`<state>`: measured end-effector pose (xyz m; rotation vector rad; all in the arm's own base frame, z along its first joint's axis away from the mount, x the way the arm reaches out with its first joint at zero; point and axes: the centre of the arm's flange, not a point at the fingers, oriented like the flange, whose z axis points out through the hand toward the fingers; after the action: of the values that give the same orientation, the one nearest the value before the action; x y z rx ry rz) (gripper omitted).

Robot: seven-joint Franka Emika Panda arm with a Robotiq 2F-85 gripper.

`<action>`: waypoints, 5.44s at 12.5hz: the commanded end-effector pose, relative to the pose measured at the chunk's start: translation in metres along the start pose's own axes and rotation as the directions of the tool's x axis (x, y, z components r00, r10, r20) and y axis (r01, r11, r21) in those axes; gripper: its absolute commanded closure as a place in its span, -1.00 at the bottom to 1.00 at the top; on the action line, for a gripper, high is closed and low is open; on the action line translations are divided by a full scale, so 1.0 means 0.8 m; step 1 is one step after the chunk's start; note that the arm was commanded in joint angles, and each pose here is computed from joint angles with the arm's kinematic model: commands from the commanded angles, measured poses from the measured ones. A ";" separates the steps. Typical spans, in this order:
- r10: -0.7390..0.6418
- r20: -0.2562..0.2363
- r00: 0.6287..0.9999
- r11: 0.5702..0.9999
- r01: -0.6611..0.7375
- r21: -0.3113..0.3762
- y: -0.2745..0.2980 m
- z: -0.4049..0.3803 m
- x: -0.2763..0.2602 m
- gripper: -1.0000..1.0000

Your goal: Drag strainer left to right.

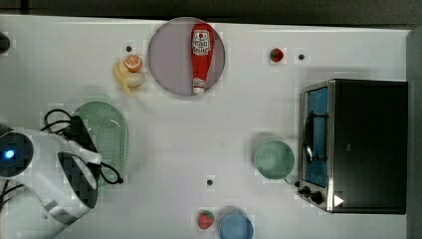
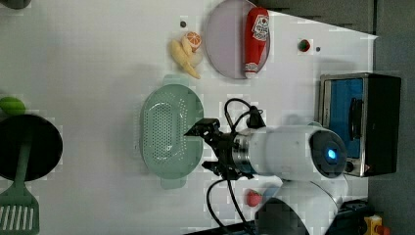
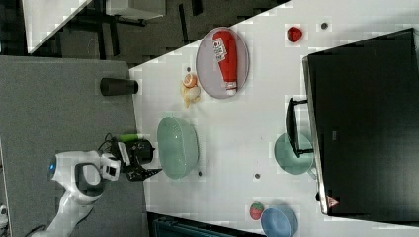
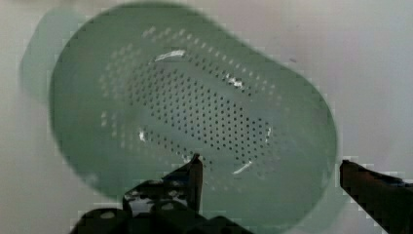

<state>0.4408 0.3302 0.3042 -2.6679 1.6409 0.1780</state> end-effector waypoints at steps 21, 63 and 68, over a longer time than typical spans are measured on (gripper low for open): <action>0.445 -0.009 0.895 0.895 -0.445 0.026 -0.003 0.161 0.143 -1.00; 0.359 -0.196 0.913 0.932 -0.362 0.019 0.164 0.114 0.516 -1.00; -0.169 -0.245 0.955 0.984 0.179 0.020 0.137 0.001 0.473 -1.00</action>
<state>0.4926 -0.0468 0.2233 -2.7942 1.6999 -0.0578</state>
